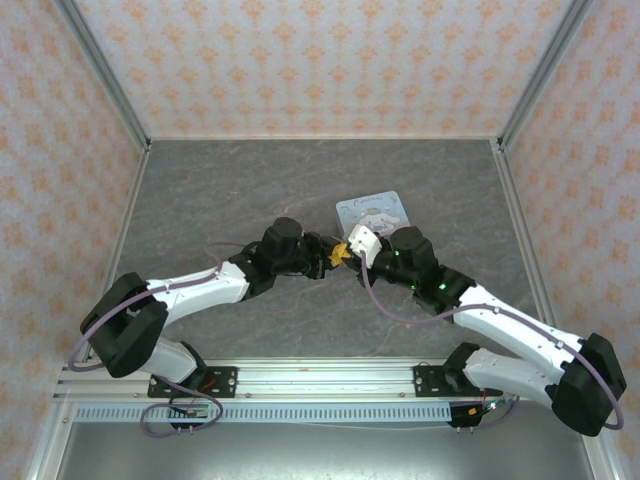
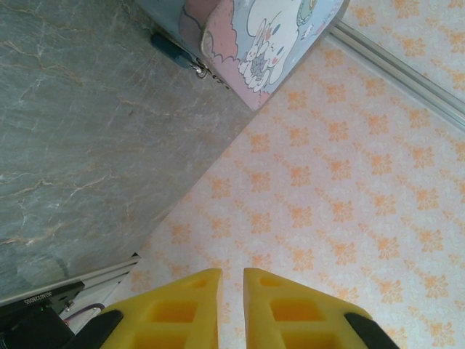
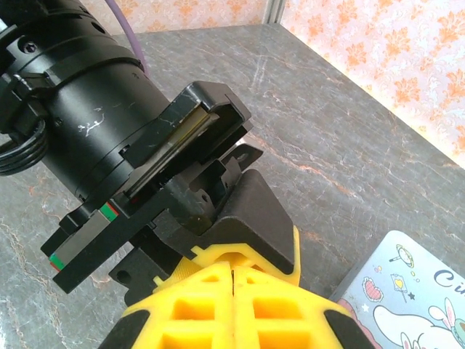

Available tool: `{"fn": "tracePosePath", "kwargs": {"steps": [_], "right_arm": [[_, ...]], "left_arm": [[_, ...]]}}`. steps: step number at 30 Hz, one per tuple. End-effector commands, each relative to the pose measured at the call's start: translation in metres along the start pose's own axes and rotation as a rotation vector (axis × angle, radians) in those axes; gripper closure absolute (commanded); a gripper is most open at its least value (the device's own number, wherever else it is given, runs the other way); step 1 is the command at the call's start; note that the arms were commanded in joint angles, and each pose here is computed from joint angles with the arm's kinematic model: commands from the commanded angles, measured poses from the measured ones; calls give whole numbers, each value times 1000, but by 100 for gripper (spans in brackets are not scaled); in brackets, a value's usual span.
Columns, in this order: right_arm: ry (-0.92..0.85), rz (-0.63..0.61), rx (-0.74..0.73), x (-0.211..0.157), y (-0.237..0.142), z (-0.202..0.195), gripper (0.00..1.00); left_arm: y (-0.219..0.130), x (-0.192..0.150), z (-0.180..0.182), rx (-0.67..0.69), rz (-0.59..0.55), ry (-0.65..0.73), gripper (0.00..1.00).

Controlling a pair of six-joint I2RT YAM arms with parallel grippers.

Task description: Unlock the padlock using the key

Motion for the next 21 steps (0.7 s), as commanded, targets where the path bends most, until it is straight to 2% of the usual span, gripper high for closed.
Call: {"fn": "tracePosePath", "kwargs": {"steps": [1, 10, 11, 15, 17, 21], "right_arm": [[13, -18, -19, 1, -2, 0, 100], [33, -13, -47, 2, -2, -4, 100], [40, -12, -52, 3, -3, -5, 97], [125, -32, -96, 8, -9, -10, 69], [179, -26, -113, 11, -13, -13, 62], [344, -24, -95, 17, -21, -21, 54]], "left_arm": [[2, -2, 5, 27, 12, 10, 88], [1, -3, 5, 49, -4, 43, 100], [1, -3, 5, 57, -9, 59, 100], [-5, -6, -1, 81, -59, 176, 100], [-11, -7, -6, 85, -108, 252, 100], [-31, -6, -23, 71, -267, 469, 100]]}}
Point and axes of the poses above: each hand's point on the last joint's axis, 136 mm out from that joint toward the fingers, its own y axis out along the fingers, its own z axis along the line the jaws close on, x = y × z, the point moved 7 cm from there along -y, back along the fingers, and after that the axes turned 13 degrees about -y, right-handed, at the moved point
